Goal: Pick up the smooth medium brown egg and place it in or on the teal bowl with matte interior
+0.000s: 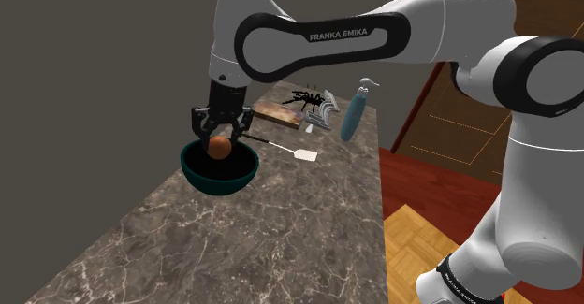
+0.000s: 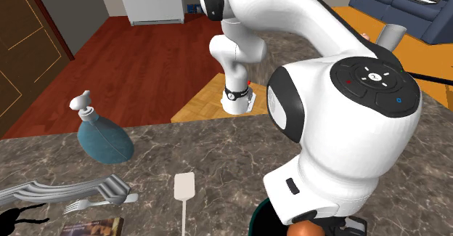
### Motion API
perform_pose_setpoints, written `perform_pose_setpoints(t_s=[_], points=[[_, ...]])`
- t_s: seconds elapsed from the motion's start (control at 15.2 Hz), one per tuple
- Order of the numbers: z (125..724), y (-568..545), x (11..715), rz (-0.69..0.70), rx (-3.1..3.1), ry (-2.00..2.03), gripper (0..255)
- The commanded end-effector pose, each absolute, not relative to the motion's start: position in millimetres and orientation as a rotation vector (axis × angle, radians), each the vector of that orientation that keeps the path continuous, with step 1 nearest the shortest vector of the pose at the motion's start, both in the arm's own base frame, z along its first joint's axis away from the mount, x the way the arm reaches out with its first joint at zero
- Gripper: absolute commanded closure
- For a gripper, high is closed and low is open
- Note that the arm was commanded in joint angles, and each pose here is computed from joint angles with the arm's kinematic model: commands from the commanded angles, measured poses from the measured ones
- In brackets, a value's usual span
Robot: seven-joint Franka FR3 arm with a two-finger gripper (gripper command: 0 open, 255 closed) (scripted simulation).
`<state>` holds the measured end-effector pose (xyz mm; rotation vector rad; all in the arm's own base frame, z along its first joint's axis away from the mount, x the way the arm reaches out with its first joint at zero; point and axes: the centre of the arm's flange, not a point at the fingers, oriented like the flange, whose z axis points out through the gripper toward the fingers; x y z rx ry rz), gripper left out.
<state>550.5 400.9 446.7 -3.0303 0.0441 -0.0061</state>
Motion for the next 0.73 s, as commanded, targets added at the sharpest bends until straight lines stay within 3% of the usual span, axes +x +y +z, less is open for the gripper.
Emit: perform_pose_setpoints(t_s=[0.0, 0.46, 0.53, 0.66], points=[[441.1, 400.5, 551.4, -0.007, -3.03, 0.044, 255], [441.1, 400.5, 551.4, -0.007, -3.03, 0.044, 255], [441.1, 400.5, 551.4, -0.007, -3.03, 0.044, 0], [441.1, 400.5, 551.4, -0.007, -3.03, 0.044, 0]])
